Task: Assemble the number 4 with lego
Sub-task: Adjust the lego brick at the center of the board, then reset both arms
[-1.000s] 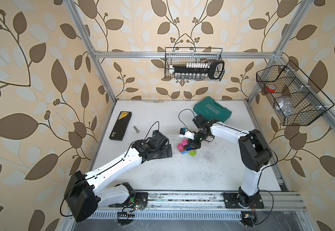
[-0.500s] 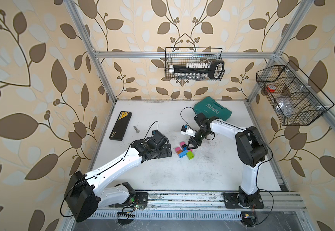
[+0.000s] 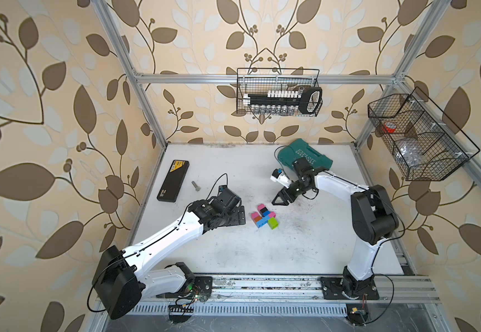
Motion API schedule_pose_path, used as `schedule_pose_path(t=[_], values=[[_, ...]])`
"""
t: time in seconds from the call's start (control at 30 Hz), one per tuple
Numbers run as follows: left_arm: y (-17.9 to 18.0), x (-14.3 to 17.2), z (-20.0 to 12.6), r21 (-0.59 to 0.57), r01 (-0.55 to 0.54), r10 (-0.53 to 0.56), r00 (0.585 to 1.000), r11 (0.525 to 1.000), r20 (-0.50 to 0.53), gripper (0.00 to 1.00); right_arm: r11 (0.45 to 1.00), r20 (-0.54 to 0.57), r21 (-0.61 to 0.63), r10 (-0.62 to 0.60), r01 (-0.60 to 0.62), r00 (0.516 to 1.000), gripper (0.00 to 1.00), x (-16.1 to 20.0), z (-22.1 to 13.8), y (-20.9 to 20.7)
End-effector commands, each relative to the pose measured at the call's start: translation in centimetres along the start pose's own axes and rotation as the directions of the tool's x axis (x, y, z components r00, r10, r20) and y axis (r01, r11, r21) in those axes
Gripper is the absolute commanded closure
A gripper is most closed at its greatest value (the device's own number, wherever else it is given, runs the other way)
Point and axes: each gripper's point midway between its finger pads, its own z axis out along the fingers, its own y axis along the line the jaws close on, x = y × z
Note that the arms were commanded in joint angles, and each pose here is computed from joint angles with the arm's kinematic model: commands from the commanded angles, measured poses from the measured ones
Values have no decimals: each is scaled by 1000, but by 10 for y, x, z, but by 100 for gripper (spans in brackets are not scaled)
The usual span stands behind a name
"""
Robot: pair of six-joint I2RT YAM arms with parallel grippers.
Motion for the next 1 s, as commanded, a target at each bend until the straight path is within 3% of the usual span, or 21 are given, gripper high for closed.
schedule_pose_path(t=[0.0, 0.2, 0.4, 0.67, 0.73, 0.87, 0.97], values=[[4, -36, -7, -41, -77, 82, 987, 996, 137, 1, 997, 124, 71, 26, -36, 992, 19, -21, -27, -1], [27, -68, -8, -52, -87, 98, 957, 995, 275, 1, 975, 238, 181, 82, -127, 968, 2, -14, -66, -13], [60, -89, 1, -95, -74, 104, 919, 993, 380, 1, 898, 387, 345, 129, -273, 913, 2, 3, -113, -47], [80, -126, 4, -229, -167, 266, 812, 959, 519, 1, 670, 547, 589, 82, -452, 833, 2, 40, -174, -102], [91, -132, 11, -235, -157, 263, 801, 959, 538, 1, 626, 587, 609, 55, -486, 808, 2, 47, -179, -112], [116, -136, 29, -216, -105, 211, 803, 971, 557, 1, 587, 595, 630, 56, -509, 801, 2, 61, -166, -132], [120, -139, 43, -224, -134, 241, 789, 965, 565, 1, 582, 623, 630, 19, -515, 782, 2, 66, -157, -140]])
